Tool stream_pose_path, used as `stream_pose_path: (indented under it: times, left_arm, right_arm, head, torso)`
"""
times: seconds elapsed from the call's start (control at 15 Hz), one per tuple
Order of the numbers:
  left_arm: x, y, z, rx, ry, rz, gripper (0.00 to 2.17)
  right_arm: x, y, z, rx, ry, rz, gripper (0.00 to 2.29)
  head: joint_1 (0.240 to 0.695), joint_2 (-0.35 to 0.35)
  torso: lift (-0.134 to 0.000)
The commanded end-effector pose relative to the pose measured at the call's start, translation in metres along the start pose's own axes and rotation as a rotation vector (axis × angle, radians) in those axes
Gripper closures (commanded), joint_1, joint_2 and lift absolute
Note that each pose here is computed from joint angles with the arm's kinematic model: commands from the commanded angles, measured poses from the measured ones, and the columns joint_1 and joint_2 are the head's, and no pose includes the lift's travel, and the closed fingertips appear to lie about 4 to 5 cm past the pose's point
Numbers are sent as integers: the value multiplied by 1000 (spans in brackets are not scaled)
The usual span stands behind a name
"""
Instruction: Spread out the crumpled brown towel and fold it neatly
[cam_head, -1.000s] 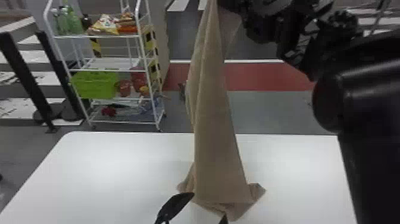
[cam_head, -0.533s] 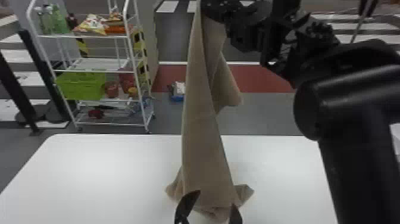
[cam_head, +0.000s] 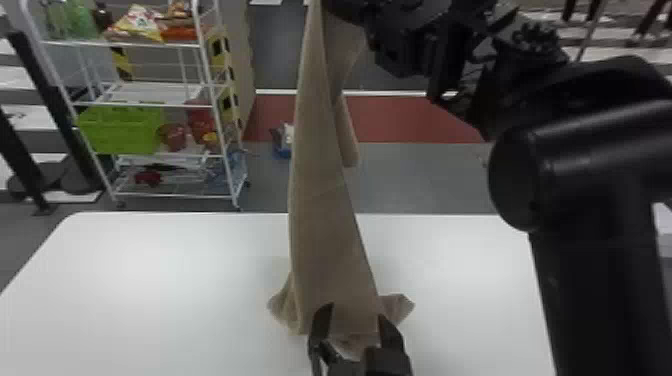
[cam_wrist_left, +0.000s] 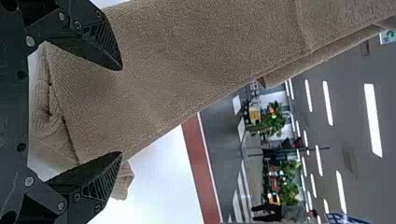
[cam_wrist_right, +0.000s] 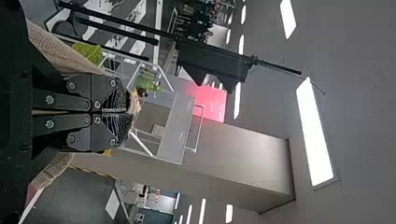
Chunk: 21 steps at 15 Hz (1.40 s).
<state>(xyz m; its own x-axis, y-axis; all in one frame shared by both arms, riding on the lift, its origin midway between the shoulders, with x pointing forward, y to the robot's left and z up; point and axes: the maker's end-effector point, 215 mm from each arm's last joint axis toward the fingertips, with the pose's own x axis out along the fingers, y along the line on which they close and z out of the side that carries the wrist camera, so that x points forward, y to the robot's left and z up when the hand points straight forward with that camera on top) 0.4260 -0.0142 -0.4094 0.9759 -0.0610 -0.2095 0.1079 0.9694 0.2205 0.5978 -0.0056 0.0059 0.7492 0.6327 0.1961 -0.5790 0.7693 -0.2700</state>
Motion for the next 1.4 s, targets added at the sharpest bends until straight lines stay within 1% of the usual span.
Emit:
stream_pose_path:
  times: [0.0,0.13,0.2,0.33,0.53,0.67,0.8,0.87,0.93,1.0,1.07,1.2,1.27,1.33]
  left_arm:
    - [-1,-21,10,40,0,6,296]
    - [-4,-24,8,58,11,30,296]
    - [-2,-21,6,79,22,50,296]
    - [5,-17,-7,121,59,64,292]
    - [16,-3,-21,207,78,142,292]
    - [18,4,-24,228,84,175,292]
    - [13,-5,-16,240,61,170,292]
    - [13,-3,-20,254,80,173,296]
    - [13,0,-19,258,77,185,377]
    - [14,2,-18,264,78,190,589]
    - [16,10,-25,287,115,196,883]
    - [21,25,-30,275,168,196,1457]
    - [22,33,-37,269,208,188,1717]
    - [22,37,-39,245,231,175,1798]
  right_arm:
    - [-1,1,-1,3,0,-1,1504]
    - [-1,2,-3,6,4,-1,1504]
    - [-1,2,-3,6,4,-1,1504]
    - [-2,2,-4,7,5,-2,1504]
    - [-4,2,-3,8,1,-4,1504]
    - [-6,4,-2,9,0,-2,1504]
    - [-7,5,-4,13,3,-1,1504]
    - [-8,6,-3,16,3,-2,1504]
    - [-10,8,-3,17,2,0,1501]
    - [-11,8,-5,20,7,0,1504]
    - [-12,10,-5,23,7,3,1501]
    - [-14,12,-2,27,2,6,1501]
    - [-15,15,-1,37,0,13,1501]
    - [-15,16,0,38,-2,14,1501]
  head:
    - [583,-17]
    - [579,-36]
    - [580,-41]
    - [583,-42]
    - [593,-32]
    - [596,-23]
    - [599,-14]
    - [600,-15]
    - [600,-18]
    - [603,-19]
    - [603,-19]
    - [606,-13]
    - [608,-7]
    - [609,0]
  torso:
    - [-122]
    - [-122]
    - [-122]
    - [-122]
    - [-122]
    - [-122]
    - [-122]
    - [-122]
    - [-122]
    - [-122]
    - [-122]
    - [-122]
    - [-122]
    - [-122]
